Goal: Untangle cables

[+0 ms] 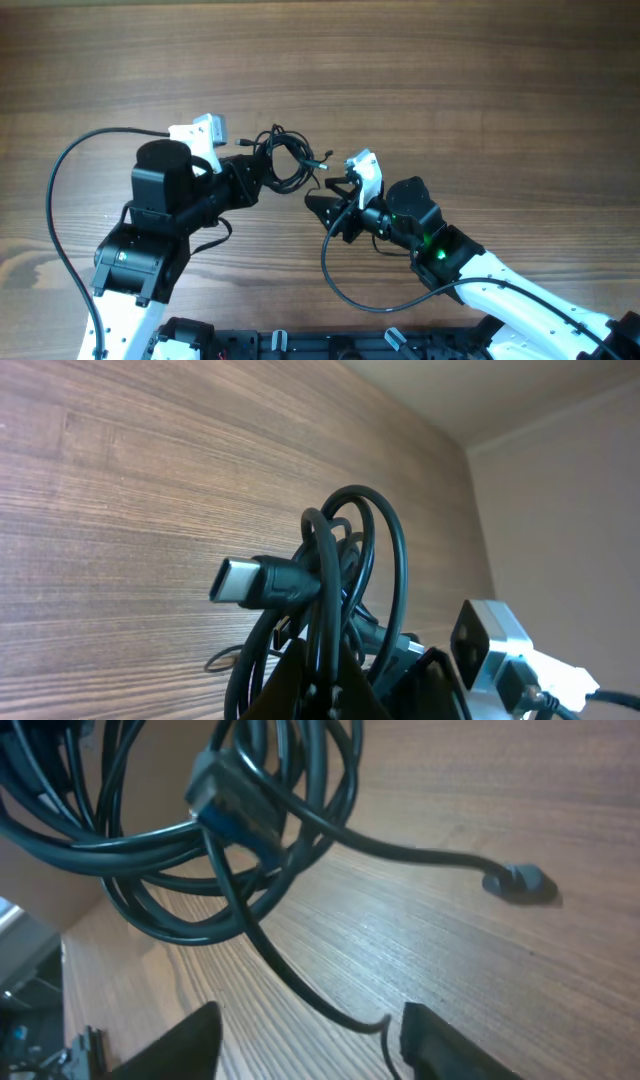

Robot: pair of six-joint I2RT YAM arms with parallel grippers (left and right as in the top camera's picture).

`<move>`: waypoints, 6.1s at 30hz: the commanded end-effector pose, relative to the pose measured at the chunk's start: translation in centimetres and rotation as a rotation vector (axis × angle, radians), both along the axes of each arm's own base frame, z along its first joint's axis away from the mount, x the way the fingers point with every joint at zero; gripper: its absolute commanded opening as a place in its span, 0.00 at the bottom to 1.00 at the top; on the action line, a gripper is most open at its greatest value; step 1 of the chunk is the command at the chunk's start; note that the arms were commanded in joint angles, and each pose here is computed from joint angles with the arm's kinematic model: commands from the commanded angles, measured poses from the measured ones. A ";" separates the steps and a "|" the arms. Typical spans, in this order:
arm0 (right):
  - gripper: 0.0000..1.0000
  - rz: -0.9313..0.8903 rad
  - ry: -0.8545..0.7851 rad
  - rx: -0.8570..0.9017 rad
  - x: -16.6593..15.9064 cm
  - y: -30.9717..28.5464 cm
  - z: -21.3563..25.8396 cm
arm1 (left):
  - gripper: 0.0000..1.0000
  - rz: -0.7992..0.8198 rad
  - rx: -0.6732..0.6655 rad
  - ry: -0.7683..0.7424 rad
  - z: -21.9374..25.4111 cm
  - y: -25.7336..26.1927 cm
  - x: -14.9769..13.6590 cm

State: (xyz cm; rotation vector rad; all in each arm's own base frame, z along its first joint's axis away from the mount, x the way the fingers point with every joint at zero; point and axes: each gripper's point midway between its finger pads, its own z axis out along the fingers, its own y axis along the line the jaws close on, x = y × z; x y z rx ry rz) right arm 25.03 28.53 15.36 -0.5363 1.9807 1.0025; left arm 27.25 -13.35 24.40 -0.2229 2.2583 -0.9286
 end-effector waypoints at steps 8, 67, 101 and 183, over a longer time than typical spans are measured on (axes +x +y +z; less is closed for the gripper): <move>0.69 -0.039 -0.056 -0.061 0.9 -0.6 -0.6 | 0.04 0.105 -0.210 0.024 3.2 -0.3 0.7; 0.04 -0.008 -0.047 0.626 0.2 -1.0 15.2 | 0.04 -0.366 -0.040 0.079 -2.7 -5.5 -1.4; 0.04 -0.344 -0.350 0.479 6.6 -3.5 12.9 | 0.04 -0.068 -0.319 0.450 -2.7 -5.7 -1.5; 1.00 0.106 -0.079 0.069 -0.7 2.2 1.4 | 0.04 0.680 -0.734 0.822 -4.3 2.6 2.4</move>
